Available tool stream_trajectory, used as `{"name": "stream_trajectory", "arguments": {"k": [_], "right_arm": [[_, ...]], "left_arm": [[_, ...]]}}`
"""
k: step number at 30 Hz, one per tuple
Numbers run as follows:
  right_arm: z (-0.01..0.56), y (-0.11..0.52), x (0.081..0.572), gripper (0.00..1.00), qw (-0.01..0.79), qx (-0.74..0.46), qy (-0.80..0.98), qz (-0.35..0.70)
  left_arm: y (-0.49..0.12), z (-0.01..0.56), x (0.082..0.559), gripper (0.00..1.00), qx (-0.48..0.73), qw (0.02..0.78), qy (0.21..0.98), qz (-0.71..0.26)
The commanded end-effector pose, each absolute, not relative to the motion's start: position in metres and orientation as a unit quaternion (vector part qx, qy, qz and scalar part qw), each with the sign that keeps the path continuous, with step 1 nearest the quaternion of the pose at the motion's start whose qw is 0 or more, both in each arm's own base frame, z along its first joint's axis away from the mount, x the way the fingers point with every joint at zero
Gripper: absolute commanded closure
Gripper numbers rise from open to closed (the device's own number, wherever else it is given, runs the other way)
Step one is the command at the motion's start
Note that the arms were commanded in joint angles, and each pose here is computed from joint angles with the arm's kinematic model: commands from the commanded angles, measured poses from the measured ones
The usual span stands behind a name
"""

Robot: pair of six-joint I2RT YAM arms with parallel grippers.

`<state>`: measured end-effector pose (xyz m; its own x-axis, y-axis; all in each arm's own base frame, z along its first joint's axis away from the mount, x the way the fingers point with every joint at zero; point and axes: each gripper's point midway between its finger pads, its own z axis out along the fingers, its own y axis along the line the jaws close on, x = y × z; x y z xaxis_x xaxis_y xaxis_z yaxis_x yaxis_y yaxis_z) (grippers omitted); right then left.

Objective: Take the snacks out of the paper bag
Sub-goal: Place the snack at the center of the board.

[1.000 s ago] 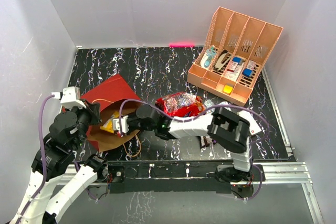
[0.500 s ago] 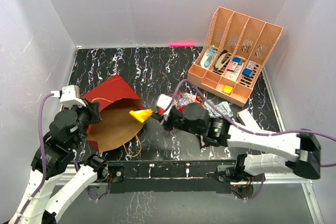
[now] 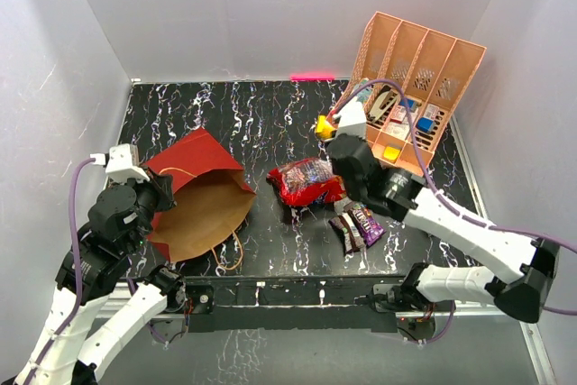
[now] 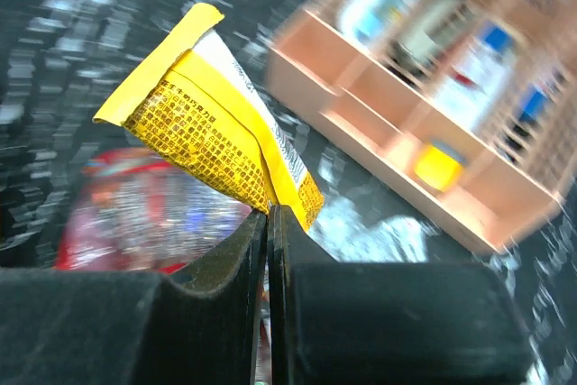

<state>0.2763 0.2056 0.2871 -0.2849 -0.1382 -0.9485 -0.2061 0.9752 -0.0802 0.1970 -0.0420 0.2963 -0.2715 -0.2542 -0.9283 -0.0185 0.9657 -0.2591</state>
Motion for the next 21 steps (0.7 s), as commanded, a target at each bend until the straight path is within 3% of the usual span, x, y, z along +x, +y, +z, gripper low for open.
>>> {"name": "stream_trajectory", "arguments": {"k": [1,6,13,21], "right_arm": [[0.254,0.132,0.294,0.92,0.52,0.014,0.853,-0.048],[0.215,0.089,0.281,0.92,0.433,0.101,0.894,-0.059],[0.153,0.085,0.225,0.92,0.31,0.143,0.94,-0.021],[0.12,0.087,0.212,0.92,0.275,0.138,0.951,-0.02]], "left_arm": [[-0.04,0.311,0.197,1.0,-0.094,0.609,0.781,-0.103],[-0.038,0.313,0.196,1.0,-0.096,0.61,0.78,-0.1],[-0.041,0.315,0.197,1.0,-0.1,0.611,0.778,-0.11],[-0.047,0.313,0.198,1.0,-0.095,0.608,0.779,-0.122]]}}
